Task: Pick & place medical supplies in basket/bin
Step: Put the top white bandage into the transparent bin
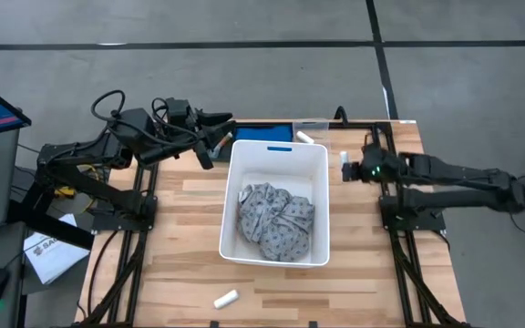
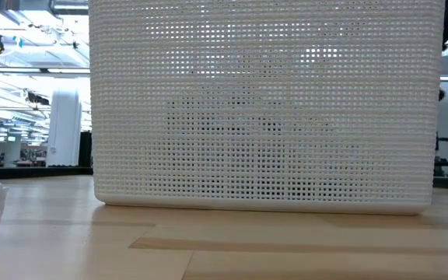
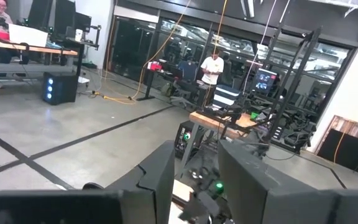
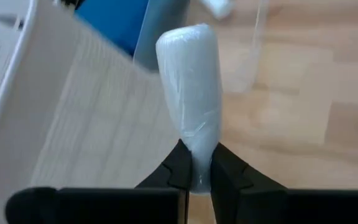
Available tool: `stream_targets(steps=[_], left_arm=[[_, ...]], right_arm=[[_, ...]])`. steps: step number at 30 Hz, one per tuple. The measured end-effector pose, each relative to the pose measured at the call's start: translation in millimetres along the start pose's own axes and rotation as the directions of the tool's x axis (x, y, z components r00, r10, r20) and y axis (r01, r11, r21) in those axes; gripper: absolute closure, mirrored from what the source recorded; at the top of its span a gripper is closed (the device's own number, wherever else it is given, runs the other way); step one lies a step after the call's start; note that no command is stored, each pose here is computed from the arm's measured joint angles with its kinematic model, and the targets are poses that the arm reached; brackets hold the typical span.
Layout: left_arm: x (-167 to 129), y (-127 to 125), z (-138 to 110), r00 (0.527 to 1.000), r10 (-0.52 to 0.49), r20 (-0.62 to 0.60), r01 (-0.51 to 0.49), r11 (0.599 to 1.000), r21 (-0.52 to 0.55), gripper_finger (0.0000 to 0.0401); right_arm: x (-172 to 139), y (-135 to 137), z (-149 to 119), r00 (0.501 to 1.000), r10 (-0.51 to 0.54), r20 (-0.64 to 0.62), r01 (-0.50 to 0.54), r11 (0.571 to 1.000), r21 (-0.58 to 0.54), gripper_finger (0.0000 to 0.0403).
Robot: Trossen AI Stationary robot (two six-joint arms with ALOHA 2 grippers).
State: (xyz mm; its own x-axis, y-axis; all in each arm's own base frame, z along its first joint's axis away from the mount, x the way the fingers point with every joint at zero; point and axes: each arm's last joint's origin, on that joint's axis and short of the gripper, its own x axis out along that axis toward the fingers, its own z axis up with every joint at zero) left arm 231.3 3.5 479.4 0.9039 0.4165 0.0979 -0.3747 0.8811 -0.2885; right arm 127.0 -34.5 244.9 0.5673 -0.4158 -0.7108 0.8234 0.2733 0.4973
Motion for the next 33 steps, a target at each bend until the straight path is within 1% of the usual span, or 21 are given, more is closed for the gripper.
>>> stream_targets(steps=[5,7,11,13,19,24,28,33], left_arm=[[0,0,0,1.000,0.000,0.000,0.000,1.000,0.000,0.0286],[0,0,0,1.000,0.000,0.000,0.000,1.000,0.000,0.0286],[0,0,0,1.000,0.000,0.000,0.000,1.000,0.000,0.0286],[0,0,0,1.000,0.000,0.000,0.000,1.000,-0.001,0.0286],[0,0,0,1.000,0.000,0.000,0.000,1.000,-0.007,0.0286],[0,0,0,1.000,0.000,0.000,0.000,1.000,-0.007,0.0286],[0,0,0,1.000,0.001,0.000,-0.001,1.000,-0.007,0.0286],[0,0,0,1.000,0.009,0.002,-0.009,1.000,-0.007,0.0286]], right_arm=[[16,-7,33,0.999,0.003,0.045,-0.003,1.000,0.012,0.0375],[25,-11,47,0.999,0.019,0.047,-0.020,1.000,0.020,0.0375],[47,-19,71,0.995,0.096,0.008,-0.096,0.995,0.029,0.0375],[60,-23,79,0.993,0.112,-0.020,-0.112,0.993,0.033,0.0375],[96,-32,91,0.987,0.142,-0.080,-0.139,0.989,0.042,0.0375],[116,-35,94,0.985,0.148,-0.093,-0.144,0.988,0.051,0.0375],[126,-36,95,0.979,0.172,-0.110,-0.167,0.984,0.055,0.0375],[131,-35,98,0.979,0.171,-0.115,-0.165,0.985,0.058,0.0375]])
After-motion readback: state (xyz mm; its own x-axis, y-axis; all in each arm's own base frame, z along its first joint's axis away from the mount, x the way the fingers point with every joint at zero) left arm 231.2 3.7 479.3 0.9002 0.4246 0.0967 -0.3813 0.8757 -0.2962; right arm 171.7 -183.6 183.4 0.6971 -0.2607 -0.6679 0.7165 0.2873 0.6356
